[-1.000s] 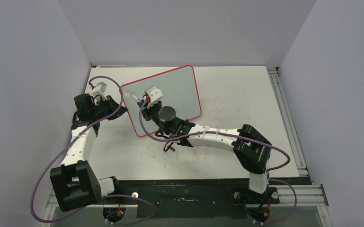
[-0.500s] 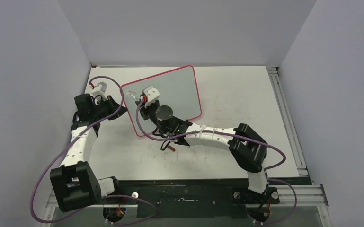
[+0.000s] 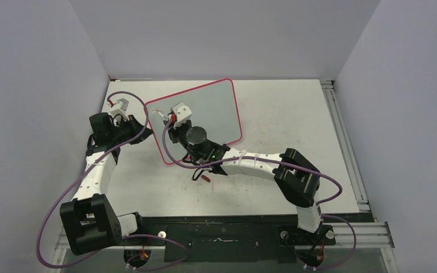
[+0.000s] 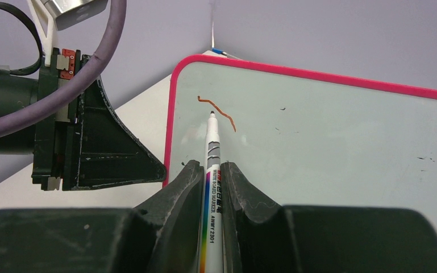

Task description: Write a sentence on the whiteboard

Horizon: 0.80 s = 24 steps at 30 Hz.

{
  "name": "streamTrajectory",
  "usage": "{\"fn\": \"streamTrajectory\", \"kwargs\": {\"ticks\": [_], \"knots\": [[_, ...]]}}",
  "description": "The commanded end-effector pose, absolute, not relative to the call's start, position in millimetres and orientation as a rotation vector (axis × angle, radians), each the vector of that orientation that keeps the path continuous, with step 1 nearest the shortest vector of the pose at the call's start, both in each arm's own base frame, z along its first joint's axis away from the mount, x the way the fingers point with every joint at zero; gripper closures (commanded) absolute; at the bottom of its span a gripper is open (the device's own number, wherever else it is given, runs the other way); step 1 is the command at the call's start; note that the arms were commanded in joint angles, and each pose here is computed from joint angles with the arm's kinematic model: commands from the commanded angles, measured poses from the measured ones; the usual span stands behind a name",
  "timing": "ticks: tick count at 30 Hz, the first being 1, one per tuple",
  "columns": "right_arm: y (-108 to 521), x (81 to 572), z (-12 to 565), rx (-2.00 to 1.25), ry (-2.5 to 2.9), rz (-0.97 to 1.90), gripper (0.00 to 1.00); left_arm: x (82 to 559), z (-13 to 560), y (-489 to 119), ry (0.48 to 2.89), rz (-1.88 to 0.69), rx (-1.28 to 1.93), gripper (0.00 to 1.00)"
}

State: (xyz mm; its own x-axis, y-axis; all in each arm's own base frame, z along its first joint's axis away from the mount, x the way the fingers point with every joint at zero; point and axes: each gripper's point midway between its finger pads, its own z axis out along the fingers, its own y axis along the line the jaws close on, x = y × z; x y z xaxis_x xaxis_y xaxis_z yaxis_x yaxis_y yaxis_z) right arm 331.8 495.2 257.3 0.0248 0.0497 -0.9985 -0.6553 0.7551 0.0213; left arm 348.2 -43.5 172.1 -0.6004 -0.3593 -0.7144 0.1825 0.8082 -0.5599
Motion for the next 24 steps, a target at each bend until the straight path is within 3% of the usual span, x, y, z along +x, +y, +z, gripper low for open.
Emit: {"fn": "streamTrajectory", "kwargs": {"ticks": [1,24], "knots": [[501.3,337.4,281.8,-0.477,1.399,0.597,0.95,352.2,191.0,-49.0,2.039,-0.754,-0.070,1.00],[491.5,337.3,254.2,-0.488,1.463,0.550,0.95,351.7,193.1,-50.3,2.032,-0.757,-0.061,1.00]]}}
